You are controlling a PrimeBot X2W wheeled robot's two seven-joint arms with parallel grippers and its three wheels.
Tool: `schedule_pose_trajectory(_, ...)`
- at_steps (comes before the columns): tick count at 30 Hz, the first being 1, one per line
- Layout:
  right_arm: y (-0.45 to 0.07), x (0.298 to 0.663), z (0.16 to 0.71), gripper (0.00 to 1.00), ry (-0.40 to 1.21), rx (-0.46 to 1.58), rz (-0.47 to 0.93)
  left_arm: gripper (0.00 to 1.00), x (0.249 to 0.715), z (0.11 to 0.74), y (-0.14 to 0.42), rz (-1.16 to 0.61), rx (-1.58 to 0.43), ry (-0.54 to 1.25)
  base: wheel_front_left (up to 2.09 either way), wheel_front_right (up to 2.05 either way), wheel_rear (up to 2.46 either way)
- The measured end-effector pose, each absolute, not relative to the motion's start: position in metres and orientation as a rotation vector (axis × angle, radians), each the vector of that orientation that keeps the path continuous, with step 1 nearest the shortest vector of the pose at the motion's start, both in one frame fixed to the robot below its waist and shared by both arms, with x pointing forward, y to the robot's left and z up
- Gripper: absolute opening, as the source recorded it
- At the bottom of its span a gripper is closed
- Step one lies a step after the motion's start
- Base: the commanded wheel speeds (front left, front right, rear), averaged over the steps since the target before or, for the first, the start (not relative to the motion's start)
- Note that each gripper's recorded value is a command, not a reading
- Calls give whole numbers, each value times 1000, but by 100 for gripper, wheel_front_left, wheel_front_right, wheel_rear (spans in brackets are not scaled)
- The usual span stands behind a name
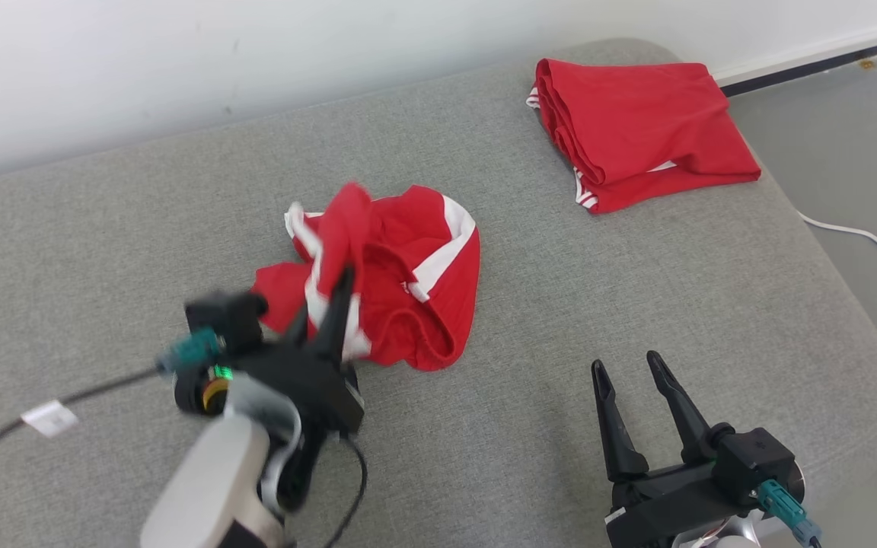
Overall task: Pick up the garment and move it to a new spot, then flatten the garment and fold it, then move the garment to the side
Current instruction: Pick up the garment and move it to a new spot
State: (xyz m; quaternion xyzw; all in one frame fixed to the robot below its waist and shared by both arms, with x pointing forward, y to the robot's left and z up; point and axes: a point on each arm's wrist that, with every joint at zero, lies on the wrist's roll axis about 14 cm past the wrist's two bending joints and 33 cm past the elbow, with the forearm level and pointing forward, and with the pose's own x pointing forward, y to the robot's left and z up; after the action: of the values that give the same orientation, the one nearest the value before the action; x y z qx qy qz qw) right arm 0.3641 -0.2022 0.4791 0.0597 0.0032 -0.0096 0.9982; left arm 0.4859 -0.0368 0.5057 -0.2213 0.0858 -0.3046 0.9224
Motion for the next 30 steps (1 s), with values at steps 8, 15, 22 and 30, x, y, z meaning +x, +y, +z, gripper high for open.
schedule_pose_trajectory(8,-195,368,479,100,5,118,4,100,468,470,-24,-598,-356,205,0,0,0)
schedule_pose_trajectory(15,-182,367,485,100,-13,131,43,100,476,527,8,-569,-276,-24,0,0,0)
schedule_pose_trajectory(22,-173,370,495,100,-45,124,73,100,463,548,89,-360,-200,-150,0,0,0)
schedule_pose_trajectory(30,-165,375,502,100,-67,115,101,100,423,549,151,-172,-78,-204,0,0,0)
